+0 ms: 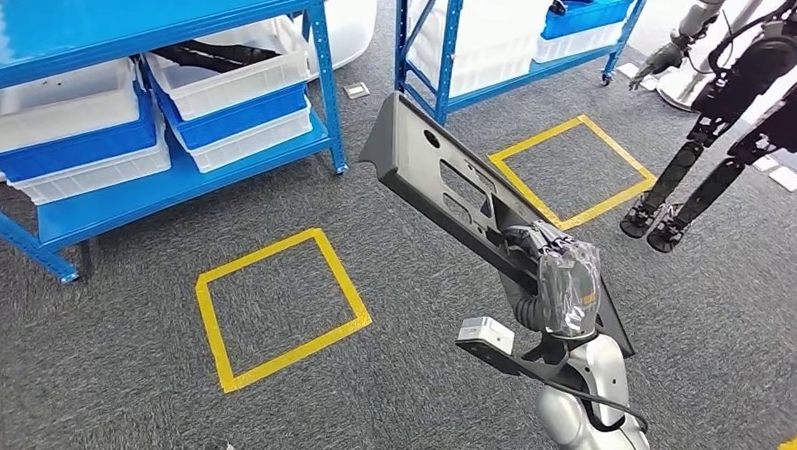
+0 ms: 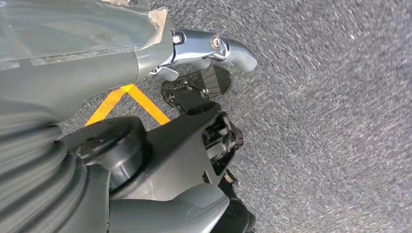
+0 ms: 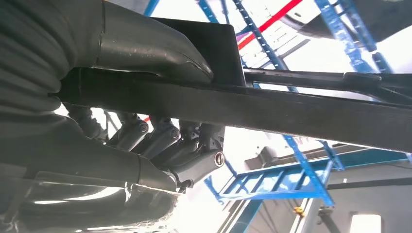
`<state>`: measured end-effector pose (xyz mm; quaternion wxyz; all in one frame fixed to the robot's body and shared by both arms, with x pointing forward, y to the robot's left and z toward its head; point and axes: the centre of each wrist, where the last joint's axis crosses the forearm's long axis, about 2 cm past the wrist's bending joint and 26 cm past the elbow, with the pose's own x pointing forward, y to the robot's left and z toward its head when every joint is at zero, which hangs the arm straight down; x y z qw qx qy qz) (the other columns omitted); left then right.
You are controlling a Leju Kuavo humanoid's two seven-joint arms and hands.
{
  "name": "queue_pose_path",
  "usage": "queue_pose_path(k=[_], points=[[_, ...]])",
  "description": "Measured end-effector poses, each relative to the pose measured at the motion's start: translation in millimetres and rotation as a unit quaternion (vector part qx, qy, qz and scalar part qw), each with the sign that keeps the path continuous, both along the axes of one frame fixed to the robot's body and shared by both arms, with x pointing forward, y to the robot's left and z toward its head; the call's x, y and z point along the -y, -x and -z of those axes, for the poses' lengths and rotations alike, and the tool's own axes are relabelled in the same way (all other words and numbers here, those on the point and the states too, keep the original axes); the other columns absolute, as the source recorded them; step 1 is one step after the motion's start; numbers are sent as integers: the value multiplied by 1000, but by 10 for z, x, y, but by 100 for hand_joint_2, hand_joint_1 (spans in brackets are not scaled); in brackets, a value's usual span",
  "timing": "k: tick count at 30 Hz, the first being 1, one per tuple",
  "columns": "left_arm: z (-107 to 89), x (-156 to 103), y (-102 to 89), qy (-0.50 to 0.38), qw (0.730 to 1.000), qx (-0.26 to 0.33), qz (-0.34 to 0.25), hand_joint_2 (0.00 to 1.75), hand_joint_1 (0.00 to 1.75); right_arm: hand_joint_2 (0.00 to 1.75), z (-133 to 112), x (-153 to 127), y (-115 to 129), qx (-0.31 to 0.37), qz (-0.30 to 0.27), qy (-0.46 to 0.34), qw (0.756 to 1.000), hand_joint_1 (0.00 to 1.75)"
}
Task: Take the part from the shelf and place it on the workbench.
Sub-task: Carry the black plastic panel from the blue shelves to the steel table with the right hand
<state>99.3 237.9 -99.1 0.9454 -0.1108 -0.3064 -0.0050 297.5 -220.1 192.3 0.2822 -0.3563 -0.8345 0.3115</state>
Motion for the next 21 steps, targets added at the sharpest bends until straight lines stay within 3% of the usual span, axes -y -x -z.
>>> queue_pose_path(k=[21], points=[[5,-17,18,-1,1000,-8,8,175,0,175,35,151,-52,-9,40,14,999,175]])
